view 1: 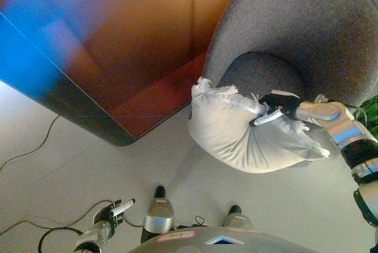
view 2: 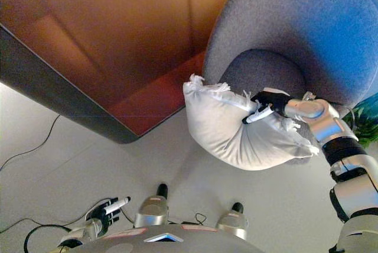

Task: Pick up the pillow and put it on the sofa.

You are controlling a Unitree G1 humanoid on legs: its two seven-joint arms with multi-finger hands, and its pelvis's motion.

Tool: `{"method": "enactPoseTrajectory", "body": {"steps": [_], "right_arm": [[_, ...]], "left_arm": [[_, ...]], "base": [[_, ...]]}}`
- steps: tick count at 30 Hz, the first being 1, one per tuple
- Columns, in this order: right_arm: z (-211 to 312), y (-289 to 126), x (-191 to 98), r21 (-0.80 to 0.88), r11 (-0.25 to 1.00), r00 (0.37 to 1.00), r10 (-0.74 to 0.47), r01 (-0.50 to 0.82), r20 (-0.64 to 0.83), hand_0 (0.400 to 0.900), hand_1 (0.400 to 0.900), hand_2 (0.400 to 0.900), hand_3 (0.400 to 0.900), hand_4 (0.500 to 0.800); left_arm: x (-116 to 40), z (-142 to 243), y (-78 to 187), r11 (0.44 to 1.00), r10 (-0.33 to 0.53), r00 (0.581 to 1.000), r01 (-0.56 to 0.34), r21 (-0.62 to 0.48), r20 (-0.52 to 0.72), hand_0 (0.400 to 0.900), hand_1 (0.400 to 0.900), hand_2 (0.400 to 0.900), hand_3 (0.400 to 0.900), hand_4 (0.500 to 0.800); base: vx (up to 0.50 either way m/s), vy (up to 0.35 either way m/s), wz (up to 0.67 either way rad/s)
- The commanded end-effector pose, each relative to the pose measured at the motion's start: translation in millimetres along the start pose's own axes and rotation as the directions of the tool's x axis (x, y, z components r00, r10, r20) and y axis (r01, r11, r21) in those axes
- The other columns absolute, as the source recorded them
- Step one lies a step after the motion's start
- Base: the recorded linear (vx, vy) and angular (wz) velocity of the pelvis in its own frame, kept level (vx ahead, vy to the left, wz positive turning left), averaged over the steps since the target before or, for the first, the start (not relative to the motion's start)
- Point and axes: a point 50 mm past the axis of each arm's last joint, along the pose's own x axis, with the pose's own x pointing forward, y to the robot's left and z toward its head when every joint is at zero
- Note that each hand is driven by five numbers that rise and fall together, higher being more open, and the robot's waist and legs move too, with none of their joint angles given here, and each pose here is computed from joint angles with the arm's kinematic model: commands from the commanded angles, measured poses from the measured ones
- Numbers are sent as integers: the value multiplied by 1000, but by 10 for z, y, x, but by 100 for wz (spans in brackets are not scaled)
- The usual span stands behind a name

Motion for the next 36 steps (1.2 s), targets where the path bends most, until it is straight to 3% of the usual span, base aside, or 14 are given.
{"method": "enactPoseTrajectory", "body": {"steps": [1,14,25,36], "right_arm": [[799,-999,-583,18,948,897,-307,318,318,400,400,400,400,500],[489,-1510,-1000,223,834,845,-530,505,68,400,400,400,400,500],[524,-1741,-1288,272,770,802,-598,577,-8,400,400,400,400,500],[643,-2014,-1729,16,592,585,-791,805,-179,400,400,400,400,500]], "left_arm": [[-52,-26,383,987,108,994,-105,119,-24,900,900,900,900,800],[-131,-174,599,974,141,989,-131,187,-42,900,900,900,900,800],[-95,-98,414,989,53,998,-58,136,40,900,900,900,900,800],[-77,105,449,998,6,999,-9,58,45,900,900,900,900,800]], "base": [[155,-76,31],[25,-77,16],[-170,-3,3],[-85,4,-9]]}}
